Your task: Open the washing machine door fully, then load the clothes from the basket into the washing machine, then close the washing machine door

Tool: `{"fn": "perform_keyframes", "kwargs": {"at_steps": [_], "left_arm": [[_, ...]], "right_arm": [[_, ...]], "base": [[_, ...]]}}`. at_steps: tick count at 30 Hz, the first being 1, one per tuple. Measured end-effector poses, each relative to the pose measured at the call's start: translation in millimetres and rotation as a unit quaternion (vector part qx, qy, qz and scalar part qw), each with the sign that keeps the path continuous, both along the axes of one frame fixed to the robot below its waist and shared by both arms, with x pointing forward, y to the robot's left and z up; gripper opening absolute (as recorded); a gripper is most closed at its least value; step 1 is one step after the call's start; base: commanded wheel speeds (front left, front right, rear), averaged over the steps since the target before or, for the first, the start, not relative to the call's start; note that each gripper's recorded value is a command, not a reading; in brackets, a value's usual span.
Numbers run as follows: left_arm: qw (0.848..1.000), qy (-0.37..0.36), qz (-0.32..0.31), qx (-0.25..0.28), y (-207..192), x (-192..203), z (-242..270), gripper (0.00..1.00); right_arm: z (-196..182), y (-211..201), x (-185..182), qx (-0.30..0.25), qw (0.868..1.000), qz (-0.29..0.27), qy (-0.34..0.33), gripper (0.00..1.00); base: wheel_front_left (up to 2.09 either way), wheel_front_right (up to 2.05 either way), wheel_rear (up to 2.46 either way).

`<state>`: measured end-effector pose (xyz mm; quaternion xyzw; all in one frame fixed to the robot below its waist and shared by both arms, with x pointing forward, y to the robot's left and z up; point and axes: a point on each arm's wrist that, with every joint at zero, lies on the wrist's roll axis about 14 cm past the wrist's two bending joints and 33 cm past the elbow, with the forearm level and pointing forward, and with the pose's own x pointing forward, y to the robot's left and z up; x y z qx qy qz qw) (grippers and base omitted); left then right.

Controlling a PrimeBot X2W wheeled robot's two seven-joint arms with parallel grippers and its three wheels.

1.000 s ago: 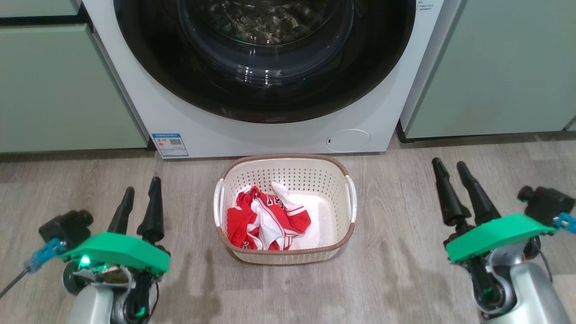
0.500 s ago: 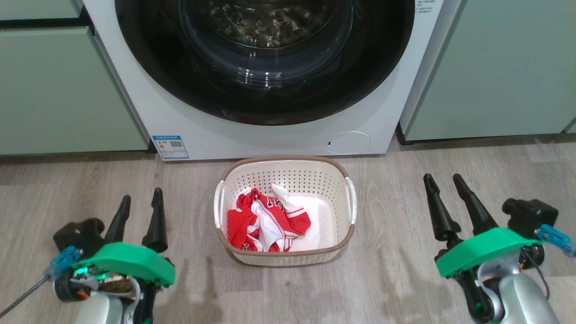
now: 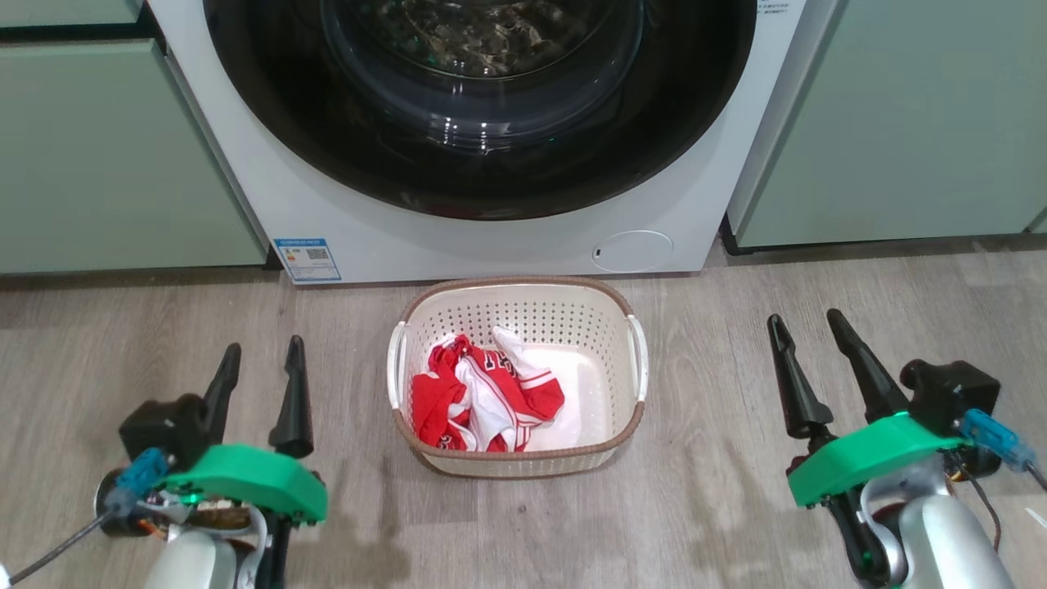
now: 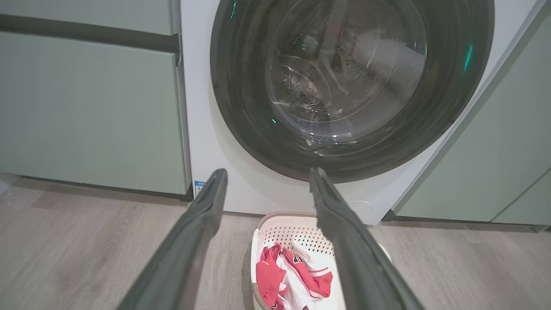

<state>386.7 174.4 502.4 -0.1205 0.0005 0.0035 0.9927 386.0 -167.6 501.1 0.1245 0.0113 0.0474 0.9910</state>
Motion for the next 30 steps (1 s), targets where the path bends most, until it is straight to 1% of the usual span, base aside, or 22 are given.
{"fn": "perform_keyframes", "kwargs": {"at_steps": [17,25,30], "left_arm": [[0.996,-0.023,-0.013,0.080,-9,2,2,1.00],[0.994,-0.030,-0.018,0.107,-13,1,3,1.00],[0.993,-0.034,-0.015,0.112,-12,1,4,1.00]], "right_arm": [[6,3,2,-0.079,0.997,0.006,-0.023,1.00],[8,3,2,-0.094,0.995,0.007,-0.027,1.00],[9,3,2,-0.094,0.995,0.007,-0.029,1.00]], "base": [[0.00,0.00,0.00],[0.00,0.00,0.00],[0.00,0.00,0.00]]}}
